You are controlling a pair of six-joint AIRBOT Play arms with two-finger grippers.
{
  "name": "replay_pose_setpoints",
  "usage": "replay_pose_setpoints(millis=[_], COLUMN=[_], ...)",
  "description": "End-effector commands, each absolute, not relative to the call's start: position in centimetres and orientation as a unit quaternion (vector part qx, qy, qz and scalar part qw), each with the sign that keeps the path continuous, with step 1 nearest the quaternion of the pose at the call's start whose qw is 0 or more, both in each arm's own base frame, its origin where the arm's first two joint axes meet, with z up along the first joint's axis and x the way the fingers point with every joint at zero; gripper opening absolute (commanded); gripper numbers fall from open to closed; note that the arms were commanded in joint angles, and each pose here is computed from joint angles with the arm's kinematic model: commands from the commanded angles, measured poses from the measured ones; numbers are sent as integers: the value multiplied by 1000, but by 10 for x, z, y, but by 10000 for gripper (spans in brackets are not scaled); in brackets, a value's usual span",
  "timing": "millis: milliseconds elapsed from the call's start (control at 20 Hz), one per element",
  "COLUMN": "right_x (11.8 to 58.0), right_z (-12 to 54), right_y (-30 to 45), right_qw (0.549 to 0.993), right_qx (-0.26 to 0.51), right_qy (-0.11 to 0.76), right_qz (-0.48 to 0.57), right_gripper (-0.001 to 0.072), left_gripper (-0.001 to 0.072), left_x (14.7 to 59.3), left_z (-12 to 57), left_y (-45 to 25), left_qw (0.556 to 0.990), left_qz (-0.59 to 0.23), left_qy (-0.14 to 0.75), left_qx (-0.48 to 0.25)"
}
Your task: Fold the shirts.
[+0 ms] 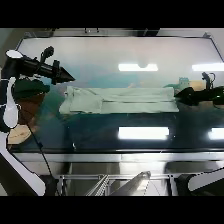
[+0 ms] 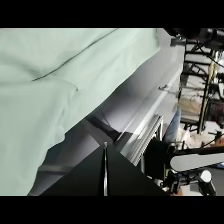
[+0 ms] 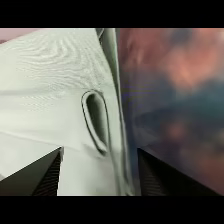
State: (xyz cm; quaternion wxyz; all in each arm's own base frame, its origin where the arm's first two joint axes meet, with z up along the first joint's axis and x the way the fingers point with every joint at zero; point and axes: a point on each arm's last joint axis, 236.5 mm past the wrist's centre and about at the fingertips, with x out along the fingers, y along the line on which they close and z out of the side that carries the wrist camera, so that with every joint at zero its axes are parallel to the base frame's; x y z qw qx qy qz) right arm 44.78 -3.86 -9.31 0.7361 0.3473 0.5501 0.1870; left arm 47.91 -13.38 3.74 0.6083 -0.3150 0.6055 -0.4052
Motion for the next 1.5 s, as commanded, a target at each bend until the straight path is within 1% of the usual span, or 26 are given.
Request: replay_pose_setpoints(millis=[0,50,100,150,200,250,350,450,600,750,900,1000,1100,1200,1250,1350,1450], right_x=[448,451,457,466,473,479,477,467,453,445,433,430,427,419,414,411,418], right_z=[-108,-109,-108,-102,-96,-88,-80,-68,-42,-5,33,51,64,75,78,87,105], right_y=[-8,4,16,26,33,38,40,37,20,-7,-26,-39,-49,-54,-58,-58,-36], right_qw=[707,704,703,707,709,710,708,695,685,704,715,722,727,718,714,721,732], right_qx=[369,371,380,388,396,408,409,416,426,417,401,394,390,389,387,372,354], right_qy=[565,562,552,534,518,503,497,498,489,461,442,433,433,447,463,480,476], right_qz=[212,225,238,254,268,276,290,310,332,342,365,367,365,364,354,335,335], right_gripper=[495,442,417,276,111,22,21,20,21,21,20,20,20,20,20,20,20], left_gripper=[20,20,19,20,20,20,20,20,20,15,15,15,15,14,13,13,13], left_x=[474,470,467,462,458,454,451,447,432,419,410,402,394,399,400,396,396], left_z=[36,29,18,5,-7,-19,-50,-73,-101,-119,-124,-116,-76,11,54,104,145], left_y=[-180,-195,-211,-227,-241,-255,-282,-307,-339,-363,-387,-415,-455,-483,-480,-453,-413], left_qw=[603,600,599,600,600,602,623,639,625,610,603,590,565,536,523,516,516], left_qz=[-424,-423,-419,-412,-407,-401,-379,-365,-351,-341,-340,-367,-443,-547,-585,-620,-645], left_qy=[611,617,625,634,640,645,649,650,679,703,708,696,654,558,518,493,472], left_qx=[-290,-283,-273,-261,-254,-246,-219,-191,-158,-128,-139,-181,-239,-321,-341,-326,-309])
